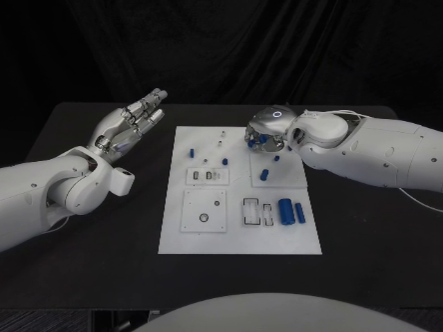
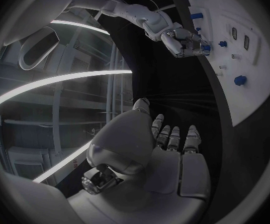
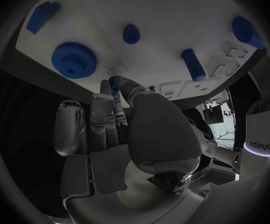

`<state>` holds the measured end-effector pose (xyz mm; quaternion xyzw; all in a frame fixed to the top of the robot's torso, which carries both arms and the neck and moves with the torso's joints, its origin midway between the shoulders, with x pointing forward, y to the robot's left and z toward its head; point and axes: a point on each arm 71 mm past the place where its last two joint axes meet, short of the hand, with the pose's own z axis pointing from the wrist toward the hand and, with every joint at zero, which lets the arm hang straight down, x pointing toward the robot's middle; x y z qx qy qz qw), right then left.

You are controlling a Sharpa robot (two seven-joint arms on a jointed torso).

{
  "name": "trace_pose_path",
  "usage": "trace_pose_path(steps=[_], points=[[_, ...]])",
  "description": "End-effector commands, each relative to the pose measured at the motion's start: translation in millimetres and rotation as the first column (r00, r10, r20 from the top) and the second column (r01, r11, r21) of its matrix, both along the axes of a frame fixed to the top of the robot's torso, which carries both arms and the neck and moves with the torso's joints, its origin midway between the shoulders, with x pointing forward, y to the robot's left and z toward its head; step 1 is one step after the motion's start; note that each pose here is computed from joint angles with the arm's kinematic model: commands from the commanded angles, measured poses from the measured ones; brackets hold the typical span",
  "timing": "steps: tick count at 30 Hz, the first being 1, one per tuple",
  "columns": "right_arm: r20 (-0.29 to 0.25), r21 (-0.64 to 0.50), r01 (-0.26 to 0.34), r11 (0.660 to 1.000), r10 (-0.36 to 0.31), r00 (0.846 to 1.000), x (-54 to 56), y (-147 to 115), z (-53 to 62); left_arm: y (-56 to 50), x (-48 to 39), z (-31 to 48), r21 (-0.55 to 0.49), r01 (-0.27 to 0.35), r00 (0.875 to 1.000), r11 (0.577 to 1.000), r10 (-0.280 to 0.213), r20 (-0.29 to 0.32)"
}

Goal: Assemble the parts on the task board

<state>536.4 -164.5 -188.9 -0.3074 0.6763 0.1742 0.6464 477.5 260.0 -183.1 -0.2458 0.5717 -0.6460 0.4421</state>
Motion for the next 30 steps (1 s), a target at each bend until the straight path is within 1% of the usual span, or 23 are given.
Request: trace_pose_path(steps=[1,5,9,15,22,30], points=[[0.059,0.042,-0.027,0.999,0.024,0.998,2.9,8,20.0,-1.4,-1.8,8.4,-0.06,0.029,0.996,0.998,-0.023,0.084],[0.077,0.044,-0.044,0.998,0.04,0.996,6.4,18,30.5,-1.5,-1.5,8.6,-0.06,0.027,0.996,0.998,-0.022,0.087],[0.062,0.059,-0.053,0.997,0.05,0.997,10.1,30,34.2,-2.2,-1.0,8.5,-0.06,0.028,0.996,0.998,-0.023,0.088],[0.045,0.066,-0.06,0.996,0.057,0.997,15.1,44,33.6,-5.1,-0.1,8.1,-0.062,0.036,0.996,0.997,-0.031,0.086],[0.037,0.052,-0.046,0.998,0.044,0.998,23.4,54,31.8,-6.5,0.7,7.6,-0.061,0.04,0.996,0.997,-0.034,0.083],[0.052,0.014,-0.034,0.999,0.033,0.998,30.7,60,31.2,-7.9,1.4,7.3,-0.061,0.044,0.996,0.997,-0.039,0.08]])
